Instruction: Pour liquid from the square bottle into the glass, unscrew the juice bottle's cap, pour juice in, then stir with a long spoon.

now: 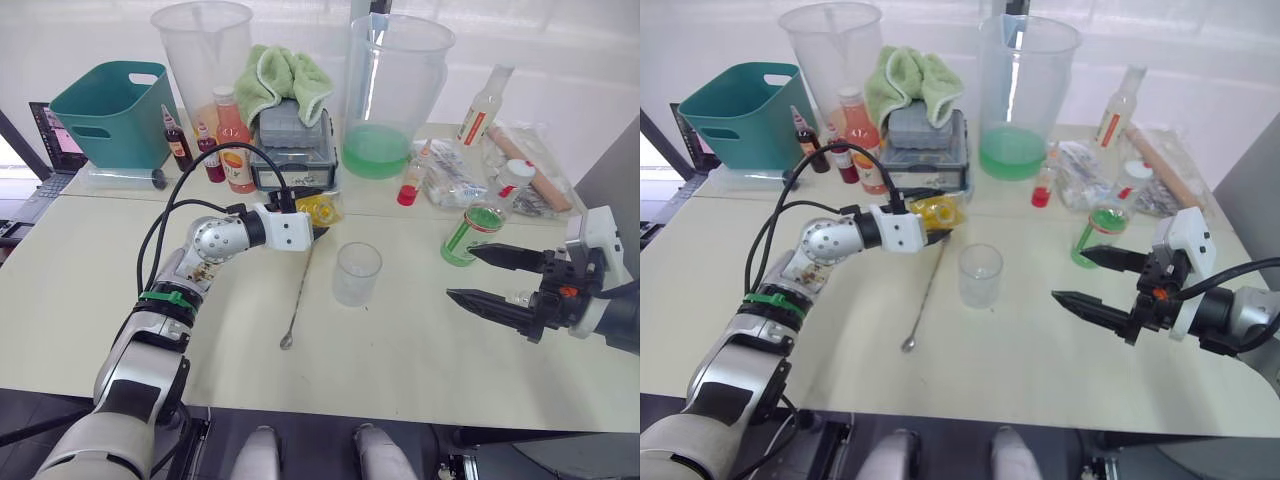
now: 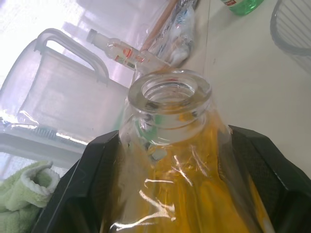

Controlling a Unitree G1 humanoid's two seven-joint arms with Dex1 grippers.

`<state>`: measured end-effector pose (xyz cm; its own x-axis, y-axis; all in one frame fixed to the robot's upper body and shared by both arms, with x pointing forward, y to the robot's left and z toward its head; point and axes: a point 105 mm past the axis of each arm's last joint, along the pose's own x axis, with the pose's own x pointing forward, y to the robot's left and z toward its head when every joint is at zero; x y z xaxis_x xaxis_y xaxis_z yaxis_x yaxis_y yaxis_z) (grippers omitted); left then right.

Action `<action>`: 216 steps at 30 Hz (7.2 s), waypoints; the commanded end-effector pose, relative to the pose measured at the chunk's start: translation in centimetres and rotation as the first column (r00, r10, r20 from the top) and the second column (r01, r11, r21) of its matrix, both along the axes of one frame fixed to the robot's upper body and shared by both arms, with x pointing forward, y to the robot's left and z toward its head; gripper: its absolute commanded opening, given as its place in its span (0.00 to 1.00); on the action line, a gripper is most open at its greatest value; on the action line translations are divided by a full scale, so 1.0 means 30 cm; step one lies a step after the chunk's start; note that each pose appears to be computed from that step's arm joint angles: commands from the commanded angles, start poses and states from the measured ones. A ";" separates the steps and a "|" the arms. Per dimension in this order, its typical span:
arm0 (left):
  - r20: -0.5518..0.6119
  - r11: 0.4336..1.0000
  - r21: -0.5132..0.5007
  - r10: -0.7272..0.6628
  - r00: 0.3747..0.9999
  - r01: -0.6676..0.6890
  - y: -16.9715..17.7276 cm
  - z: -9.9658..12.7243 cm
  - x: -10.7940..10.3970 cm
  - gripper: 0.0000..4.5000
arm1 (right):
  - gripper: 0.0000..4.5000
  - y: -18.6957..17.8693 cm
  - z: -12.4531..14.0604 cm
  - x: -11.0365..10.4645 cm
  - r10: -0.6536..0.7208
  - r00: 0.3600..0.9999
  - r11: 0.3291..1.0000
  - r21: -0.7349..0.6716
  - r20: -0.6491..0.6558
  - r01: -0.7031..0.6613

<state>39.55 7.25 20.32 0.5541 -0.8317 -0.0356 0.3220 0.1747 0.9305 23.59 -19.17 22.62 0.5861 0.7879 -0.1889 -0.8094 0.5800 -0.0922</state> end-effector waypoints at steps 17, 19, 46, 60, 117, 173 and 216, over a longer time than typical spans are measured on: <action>0.306 0.994 -0.048 -0.077 0.949 0.096 -0.126 0.147 -0.057 0.63 | 1.00 0.061 0.022 -0.032 0.032 0.999 0.999 0.034 0.021 -0.033; 0.319 0.994 -0.039 -0.086 0.944 0.104 -0.136 0.145 -0.063 0.63 | 1.00 0.062 0.021 -0.032 0.030 0.999 0.999 0.034 0.020 -0.031; 0.508 0.991 0.087 -0.136 0.851 0.106 -0.173 0.138 -0.082 0.63 | 1.00 0.061 0.020 -0.025 0.013 1.000 0.999 0.032 0.025 -0.014; 0.595 0.985 0.149 -0.156 0.788 0.083 -0.175 0.133 -0.087 0.63 | 1.00 0.066 0.024 -0.005 0.002 0.999 1.000 0.024 0.044 -0.003; 0.578 0.994 0.081 -0.111 0.809 0.079 -0.170 0.162 -0.090 0.63 | 1.00 0.075 0.010 0.021 0.018 0.999 1.000 0.013 0.045 -0.019; -0.612 0.294 -0.645 0.353 0.708 -0.705 0.549 0.126 0.078 0.99 | 1.00 0.150 0.052 0.086 0.214 0.975 0.976 0.032 0.065 -0.216; -0.755 0.841 -0.413 -0.101 0.648 -0.350 0.555 -0.045 -0.367 1.00 | 1.00 -0.071 -0.138 0.102 -0.166 0.985 0.975 0.143 -0.056 0.172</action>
